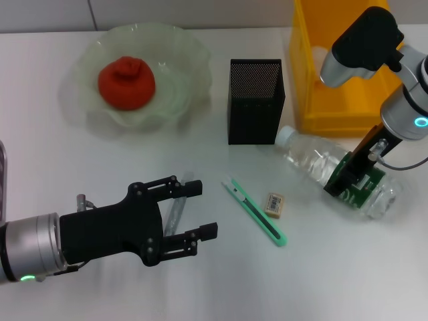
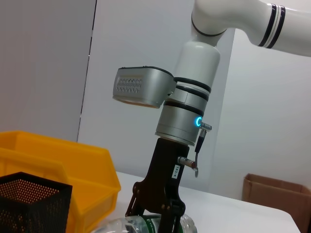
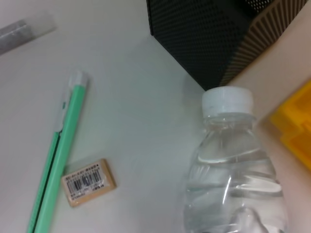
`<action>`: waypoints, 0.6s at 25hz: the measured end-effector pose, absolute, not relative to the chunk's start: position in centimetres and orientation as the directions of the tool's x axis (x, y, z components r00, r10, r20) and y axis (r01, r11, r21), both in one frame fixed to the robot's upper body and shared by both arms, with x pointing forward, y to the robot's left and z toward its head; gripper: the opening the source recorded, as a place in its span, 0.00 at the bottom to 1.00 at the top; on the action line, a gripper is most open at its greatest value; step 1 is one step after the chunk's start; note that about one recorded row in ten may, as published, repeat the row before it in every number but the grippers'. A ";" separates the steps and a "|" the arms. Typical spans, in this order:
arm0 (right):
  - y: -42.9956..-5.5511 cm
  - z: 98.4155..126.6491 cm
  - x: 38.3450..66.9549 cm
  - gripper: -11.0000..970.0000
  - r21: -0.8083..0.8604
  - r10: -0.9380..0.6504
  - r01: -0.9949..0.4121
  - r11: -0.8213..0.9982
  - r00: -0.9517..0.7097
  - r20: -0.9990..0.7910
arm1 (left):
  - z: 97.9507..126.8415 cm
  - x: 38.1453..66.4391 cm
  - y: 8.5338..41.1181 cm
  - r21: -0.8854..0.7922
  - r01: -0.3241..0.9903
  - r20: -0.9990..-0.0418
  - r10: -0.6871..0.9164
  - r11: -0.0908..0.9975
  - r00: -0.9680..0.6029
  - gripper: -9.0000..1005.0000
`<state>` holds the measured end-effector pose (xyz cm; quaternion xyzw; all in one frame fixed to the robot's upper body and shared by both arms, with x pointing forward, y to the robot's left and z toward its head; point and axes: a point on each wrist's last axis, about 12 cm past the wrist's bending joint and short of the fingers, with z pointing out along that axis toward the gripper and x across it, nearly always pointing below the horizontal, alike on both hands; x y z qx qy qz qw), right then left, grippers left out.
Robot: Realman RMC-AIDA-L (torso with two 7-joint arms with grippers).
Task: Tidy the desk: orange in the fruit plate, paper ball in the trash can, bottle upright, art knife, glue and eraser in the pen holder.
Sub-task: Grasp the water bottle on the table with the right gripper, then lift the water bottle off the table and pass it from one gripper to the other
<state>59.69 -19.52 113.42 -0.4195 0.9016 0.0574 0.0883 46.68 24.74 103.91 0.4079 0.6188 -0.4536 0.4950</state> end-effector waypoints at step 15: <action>-19.5 113.5 59.0 0.74 0.022 -0.766 -0.792 0.610 -0.597 -0.237 | 103.9 46.7 24.8 -0.157 0.952 -0.983 0.052 0.262 -0.176 0.71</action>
